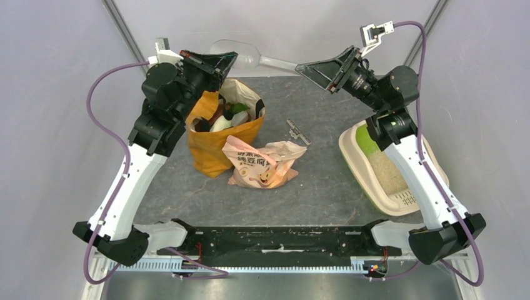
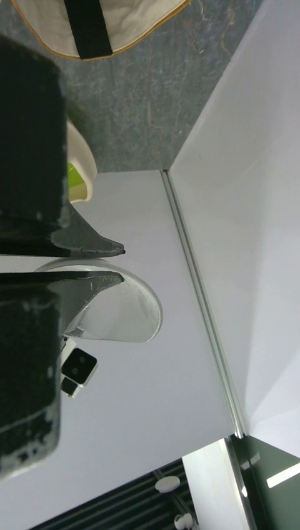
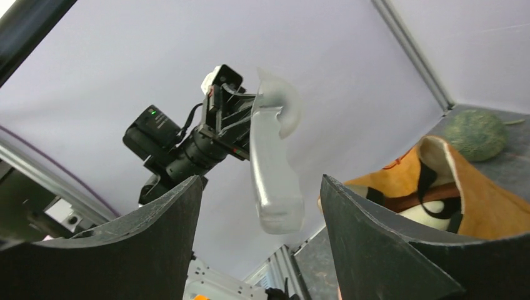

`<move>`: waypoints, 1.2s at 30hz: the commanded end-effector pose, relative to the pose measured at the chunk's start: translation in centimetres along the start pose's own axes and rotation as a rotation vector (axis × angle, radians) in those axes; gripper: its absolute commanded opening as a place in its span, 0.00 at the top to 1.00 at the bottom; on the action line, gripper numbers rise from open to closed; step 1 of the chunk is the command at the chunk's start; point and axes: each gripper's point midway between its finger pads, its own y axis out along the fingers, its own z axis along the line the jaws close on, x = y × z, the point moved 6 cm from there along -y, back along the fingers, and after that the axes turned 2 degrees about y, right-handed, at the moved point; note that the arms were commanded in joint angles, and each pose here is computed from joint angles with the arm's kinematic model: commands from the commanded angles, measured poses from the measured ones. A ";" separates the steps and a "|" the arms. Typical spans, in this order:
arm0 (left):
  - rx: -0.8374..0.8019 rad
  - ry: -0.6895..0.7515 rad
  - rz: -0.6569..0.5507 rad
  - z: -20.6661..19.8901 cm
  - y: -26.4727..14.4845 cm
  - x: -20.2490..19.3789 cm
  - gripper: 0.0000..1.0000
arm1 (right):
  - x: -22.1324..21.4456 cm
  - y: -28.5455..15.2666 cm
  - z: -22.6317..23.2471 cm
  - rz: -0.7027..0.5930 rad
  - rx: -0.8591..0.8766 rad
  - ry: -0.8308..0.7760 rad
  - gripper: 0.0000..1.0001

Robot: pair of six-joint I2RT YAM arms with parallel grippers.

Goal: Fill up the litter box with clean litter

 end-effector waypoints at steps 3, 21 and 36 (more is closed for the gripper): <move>-0.062 -0.111 0.008 -1.6 0.0 0.3 0.98 | -0.2 0.8 2.6 0.020 0.096 0.008 0.32; -0.059 -0.044 -0.018 -0.7 -0.6 0.7 0.98 | 1.6 -0.9 0.2 0.063 -0.069 -0.083 0.06; -0.024 -0.017 -0.022 1.5 0.1 1.1 0.98 | -1.4 -24.3 -16.1 0.841 -1.083 -0.260 0.14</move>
